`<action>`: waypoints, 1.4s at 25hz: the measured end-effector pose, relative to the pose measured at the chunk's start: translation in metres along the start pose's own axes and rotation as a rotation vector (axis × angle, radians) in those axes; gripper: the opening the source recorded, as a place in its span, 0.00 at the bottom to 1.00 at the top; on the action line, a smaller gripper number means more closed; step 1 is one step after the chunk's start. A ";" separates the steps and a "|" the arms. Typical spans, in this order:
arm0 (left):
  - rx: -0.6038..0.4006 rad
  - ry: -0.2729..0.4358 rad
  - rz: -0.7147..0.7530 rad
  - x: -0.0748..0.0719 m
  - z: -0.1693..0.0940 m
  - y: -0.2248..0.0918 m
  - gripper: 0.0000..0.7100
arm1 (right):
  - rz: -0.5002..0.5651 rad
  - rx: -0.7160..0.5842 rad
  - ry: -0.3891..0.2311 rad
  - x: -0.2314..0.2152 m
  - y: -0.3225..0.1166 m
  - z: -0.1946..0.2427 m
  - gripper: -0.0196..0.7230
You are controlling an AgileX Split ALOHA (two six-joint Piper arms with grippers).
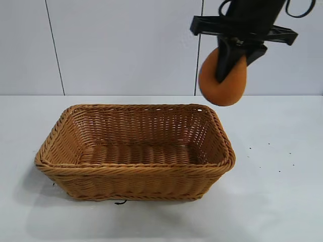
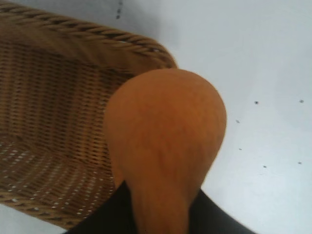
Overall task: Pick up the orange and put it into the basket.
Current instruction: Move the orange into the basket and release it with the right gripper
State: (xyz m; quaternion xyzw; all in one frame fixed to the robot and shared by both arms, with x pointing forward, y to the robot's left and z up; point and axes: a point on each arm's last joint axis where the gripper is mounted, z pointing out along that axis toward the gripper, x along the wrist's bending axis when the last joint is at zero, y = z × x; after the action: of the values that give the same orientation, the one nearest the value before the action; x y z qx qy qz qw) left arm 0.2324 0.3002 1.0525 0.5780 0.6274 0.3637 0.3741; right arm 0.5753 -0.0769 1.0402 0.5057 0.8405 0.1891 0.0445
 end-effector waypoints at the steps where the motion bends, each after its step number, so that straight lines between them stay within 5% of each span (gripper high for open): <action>1: 0.000 0.000 0.000 0.000 0.000 0.000 0.98 | -0.012 0.001 0.005 0.006 0.000 0.006 0.11; 13: 0.000 0.000 0.000 0.000 0.000 0.000 0.98 | 0.020 0.146 -0.016 0.005 -0.011 0.121 0.11; 19: 0.000 0.000 0.000 0.000 0.000 0.000 0.98 | 0.027 0.148 -0.014 0.004 -0.012 0.134 0.12; 22: 0.000 0.000 0.000 0.000 0.000 0.000 0.98 | 0.026 0.150 -0.013 0.005 -0.010 0.132 0.33; 25: 0.000 0.000 0.000 0.000 0.000 0.000 0.98 | 0.022 0.143 -0.009 0.007 -0.001 0.123 0.71; 27: 0.000 0.000 0.000 0.000 0.000 0.000 0.98 | 0.017 0.139 -0.006 0.009 0.008 0.112 0.85; 35: -0.001 0.000 0.000 0.000 0.000 0.000 0.98 | -0.037 0.064 -0.043 0.016 0.053 0.037 0.93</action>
State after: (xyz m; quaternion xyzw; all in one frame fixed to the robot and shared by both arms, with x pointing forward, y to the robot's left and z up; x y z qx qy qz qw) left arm 0.2324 0.3002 1.0526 0.5779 0.6272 0.3640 0.3745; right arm 0.6215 -0.0306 1.0275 0.4953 0.8541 0.1505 0.0500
